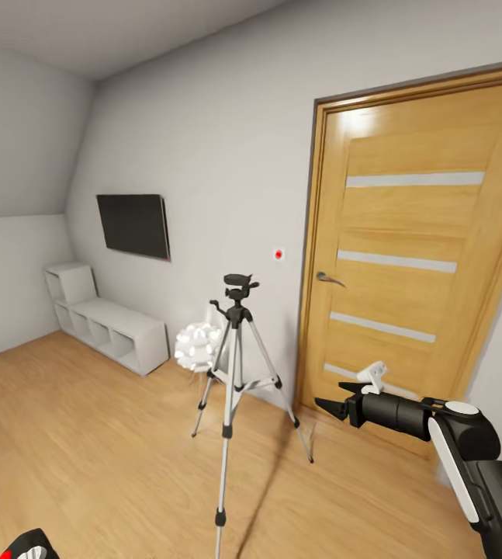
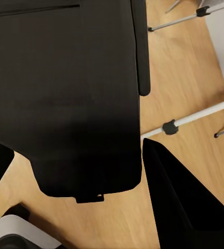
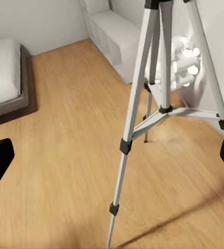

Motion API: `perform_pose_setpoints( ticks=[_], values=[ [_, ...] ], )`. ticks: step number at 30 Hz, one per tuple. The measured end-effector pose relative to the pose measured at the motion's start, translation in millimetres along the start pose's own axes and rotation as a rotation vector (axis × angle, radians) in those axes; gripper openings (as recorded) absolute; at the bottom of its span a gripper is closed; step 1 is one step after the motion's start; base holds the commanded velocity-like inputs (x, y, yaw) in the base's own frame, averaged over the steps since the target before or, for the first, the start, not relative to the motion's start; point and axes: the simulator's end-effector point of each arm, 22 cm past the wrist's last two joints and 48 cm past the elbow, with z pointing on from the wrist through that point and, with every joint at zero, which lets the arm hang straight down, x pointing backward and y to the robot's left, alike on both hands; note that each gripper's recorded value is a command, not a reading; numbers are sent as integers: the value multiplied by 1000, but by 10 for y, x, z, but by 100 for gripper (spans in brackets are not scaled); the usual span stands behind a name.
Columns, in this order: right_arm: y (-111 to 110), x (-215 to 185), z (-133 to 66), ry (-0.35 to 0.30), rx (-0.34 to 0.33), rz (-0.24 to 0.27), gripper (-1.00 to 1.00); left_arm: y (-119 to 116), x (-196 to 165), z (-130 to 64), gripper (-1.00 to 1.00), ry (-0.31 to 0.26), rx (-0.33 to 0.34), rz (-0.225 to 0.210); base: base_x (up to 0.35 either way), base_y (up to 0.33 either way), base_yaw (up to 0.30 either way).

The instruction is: Attach the digital camera to the camera tripod in the bedroom.

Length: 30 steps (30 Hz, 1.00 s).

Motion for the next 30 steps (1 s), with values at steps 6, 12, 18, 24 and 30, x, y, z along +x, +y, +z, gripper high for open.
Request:
perform_pose_setpoints(
  ticks=[6, 12, 18, 24, 30],
  values=[
    [-6, 15, 9, 3, -1, 2, 100, 13, 5, 4, -100, 2, -4, 2, 151, -311, 263],
    [-12, 29, 18, 6, -1, 5, 100, 27, 8, 7, -100, 4, -9, 2, 181, -301, 263],
    [-19, 40, 23, 8, -1, 7, 100, 36, 16, 11, -100, 6, -12, 3, 199, -290, 190],
    [-28, 36, 19, 3, 1, 2, 100, 43, 21, 14, -100, 8, -15, 3, 195, -287, 44],
    [-37, 34, 16, 1, 2, 0, 100, 41, 23, 15, -100, 8, -14, 2, 152, -208, 7]
  ],
)
